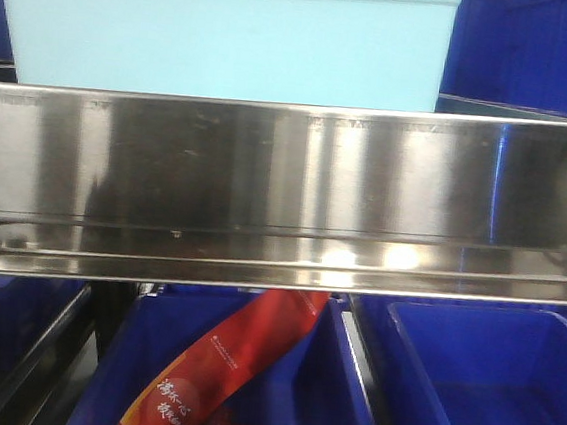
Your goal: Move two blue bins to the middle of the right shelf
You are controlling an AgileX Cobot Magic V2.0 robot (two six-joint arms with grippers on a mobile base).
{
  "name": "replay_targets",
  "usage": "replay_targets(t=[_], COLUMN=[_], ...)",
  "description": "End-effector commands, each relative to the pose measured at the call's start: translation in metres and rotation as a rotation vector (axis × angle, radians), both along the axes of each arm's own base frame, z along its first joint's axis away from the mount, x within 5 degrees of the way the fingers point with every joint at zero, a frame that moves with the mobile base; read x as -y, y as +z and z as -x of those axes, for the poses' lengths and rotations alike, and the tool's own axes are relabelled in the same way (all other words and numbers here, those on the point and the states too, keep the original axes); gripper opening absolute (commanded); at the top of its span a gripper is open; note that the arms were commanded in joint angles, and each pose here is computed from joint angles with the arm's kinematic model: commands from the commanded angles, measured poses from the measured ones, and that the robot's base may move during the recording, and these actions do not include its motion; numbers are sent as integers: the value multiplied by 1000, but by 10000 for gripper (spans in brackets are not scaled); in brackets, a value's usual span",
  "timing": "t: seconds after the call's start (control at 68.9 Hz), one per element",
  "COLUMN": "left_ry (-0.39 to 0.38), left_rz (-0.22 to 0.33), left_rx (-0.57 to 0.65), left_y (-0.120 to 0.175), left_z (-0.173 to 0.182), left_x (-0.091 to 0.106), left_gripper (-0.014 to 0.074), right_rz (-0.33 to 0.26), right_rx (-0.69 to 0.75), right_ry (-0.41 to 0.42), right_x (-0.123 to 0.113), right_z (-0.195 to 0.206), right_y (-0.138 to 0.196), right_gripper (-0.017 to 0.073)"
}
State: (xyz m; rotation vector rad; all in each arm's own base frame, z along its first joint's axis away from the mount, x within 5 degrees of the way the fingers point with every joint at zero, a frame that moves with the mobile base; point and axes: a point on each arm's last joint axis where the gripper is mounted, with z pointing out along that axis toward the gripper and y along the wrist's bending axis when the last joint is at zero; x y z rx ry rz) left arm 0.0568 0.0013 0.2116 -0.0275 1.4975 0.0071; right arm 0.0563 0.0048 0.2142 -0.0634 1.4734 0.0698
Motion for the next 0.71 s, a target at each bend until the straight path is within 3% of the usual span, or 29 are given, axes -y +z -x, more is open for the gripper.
replay_targets(t=[0.0, 0.697], left_ry=[1, 1], left_rz=[7, 7], left_rx=[25, 25], left_y=[3, 3], left_z=[1, 1], left_x=[0, 0], left_gripper=[-111, -111], right_rz=[-8, -8], right_rx=[19, 22], right_ry=[-4, -4], right_x=[0, 0], right_z=[1, 1], right_y=[2, 2], right_gripper=[-167, -167])
